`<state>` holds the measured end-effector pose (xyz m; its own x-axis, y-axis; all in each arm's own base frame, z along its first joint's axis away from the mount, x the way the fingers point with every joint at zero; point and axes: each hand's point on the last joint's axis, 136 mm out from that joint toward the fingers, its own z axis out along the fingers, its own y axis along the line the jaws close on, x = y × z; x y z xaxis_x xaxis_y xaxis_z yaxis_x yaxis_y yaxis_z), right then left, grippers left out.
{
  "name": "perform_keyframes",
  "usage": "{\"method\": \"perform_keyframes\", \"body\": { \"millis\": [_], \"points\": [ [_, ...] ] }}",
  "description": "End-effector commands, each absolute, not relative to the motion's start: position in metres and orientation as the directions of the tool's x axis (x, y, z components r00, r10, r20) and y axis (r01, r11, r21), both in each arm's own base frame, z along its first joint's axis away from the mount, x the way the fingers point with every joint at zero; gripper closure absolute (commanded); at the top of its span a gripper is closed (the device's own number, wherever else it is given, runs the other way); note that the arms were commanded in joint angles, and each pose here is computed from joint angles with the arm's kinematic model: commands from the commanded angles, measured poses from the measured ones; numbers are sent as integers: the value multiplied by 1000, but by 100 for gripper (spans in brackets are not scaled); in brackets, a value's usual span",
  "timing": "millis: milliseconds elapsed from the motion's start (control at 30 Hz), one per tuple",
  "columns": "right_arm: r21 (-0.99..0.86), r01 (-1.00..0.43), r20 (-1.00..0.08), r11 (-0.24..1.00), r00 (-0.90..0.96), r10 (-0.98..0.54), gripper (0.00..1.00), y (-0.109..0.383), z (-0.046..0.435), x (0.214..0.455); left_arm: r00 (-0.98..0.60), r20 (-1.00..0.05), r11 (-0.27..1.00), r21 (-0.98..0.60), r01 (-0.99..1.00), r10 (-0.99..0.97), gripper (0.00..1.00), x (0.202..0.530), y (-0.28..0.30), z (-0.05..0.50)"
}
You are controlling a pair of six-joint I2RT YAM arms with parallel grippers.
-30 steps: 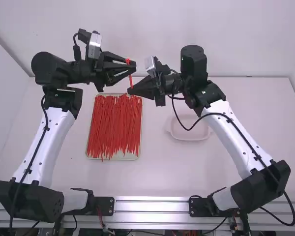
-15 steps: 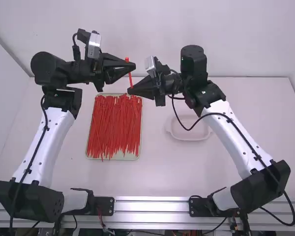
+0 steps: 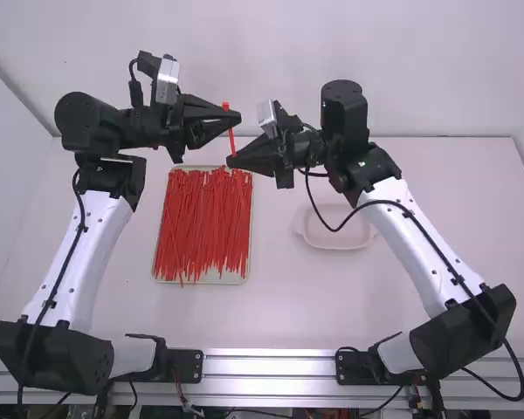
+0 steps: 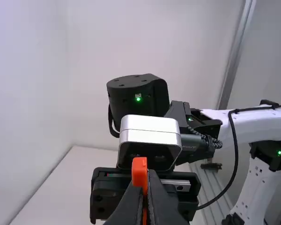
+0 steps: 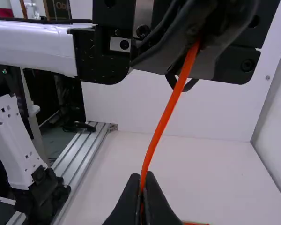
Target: Fasten the cable tie
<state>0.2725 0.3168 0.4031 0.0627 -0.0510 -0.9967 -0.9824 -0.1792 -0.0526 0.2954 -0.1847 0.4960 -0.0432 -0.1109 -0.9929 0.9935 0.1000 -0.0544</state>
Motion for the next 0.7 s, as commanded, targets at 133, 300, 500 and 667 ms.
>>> {"method": "perform_keyframes", "body": {
  "millis": [133,300,500,667],
  "points": [
    [-78,-987,-995,-141,86,-48,1,310,408,284,-44,-991,142,-62,988,-126,98,302,-177,499],
    [-41,-998,-996,-50,45,-72,1,287,403,308,-89,-983,262,-129,956,-159,98,330,-163,491],
    [-121,-991,-988,-49,125,-93,1,257,386,315,-148,-974,391,-205,897,-171,98,370,-156,463],
    [-213,-974,-955,73,192,-225,1,238,359,340,-192,-965,403,-250,881,-180,98,394,-155,443]
  ]
}}
